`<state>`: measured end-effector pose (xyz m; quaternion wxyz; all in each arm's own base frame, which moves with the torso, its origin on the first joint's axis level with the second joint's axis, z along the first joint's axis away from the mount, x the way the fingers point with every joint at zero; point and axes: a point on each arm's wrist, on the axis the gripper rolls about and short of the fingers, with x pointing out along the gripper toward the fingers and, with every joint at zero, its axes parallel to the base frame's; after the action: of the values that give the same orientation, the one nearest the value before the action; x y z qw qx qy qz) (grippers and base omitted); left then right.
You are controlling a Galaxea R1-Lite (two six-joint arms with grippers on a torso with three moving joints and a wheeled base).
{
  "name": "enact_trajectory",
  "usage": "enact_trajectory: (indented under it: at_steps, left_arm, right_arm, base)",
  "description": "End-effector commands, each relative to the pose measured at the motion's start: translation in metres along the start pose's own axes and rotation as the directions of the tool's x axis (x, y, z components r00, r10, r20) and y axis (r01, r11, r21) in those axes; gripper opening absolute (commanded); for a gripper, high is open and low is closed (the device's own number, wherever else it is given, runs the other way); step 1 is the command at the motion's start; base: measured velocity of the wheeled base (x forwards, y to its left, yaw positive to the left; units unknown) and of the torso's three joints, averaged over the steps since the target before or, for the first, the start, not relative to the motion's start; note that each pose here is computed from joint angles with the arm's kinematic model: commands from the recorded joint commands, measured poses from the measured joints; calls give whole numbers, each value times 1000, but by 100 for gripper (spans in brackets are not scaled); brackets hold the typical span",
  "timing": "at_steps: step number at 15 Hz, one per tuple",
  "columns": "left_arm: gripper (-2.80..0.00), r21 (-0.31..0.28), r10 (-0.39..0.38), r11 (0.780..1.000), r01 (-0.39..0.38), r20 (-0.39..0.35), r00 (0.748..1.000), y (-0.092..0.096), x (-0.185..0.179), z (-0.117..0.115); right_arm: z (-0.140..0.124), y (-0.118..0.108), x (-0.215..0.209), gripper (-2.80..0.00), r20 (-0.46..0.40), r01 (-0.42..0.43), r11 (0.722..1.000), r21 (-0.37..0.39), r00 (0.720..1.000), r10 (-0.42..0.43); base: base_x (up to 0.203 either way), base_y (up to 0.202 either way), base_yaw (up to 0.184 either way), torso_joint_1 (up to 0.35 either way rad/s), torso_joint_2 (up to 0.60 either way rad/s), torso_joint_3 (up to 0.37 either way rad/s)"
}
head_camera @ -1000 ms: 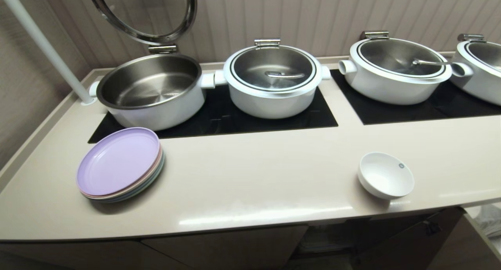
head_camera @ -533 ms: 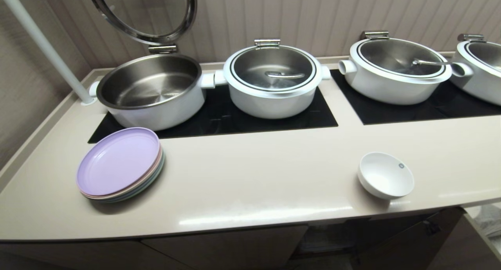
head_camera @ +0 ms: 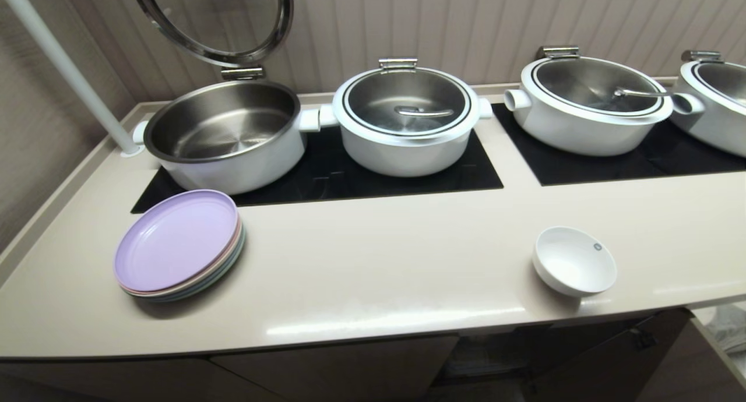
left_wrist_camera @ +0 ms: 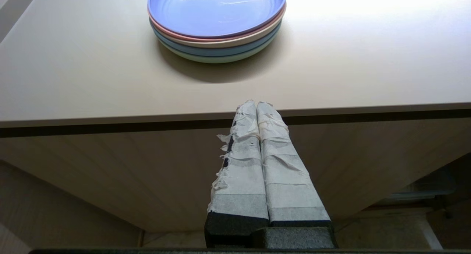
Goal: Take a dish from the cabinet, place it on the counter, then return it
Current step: Pick up the bowl from the table
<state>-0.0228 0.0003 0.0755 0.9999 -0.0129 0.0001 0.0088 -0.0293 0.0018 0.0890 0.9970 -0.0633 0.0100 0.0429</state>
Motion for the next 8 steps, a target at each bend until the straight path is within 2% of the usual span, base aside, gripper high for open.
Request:
enact_trajectory:
  at_steps: [1, 8]
  left_arm:
    - [-280, 0, 1, 1000, -1, 0, 1000, 0, 0, 0]
    - [-280, 0, 1, 1000, -1, 0, 1000, 0, 0, 0]
  right_arm:
    - [0, 0, 0, -280, -2, -2, 1000, -1, 1000, 2]
    - [0, 0, 0, -280, -2, -2, 1000, -1, 1000, 2]
  base:
    - [0, 0, 0, 0, 0, 0]
    - [0, 0, 0, 0, 0, 0]
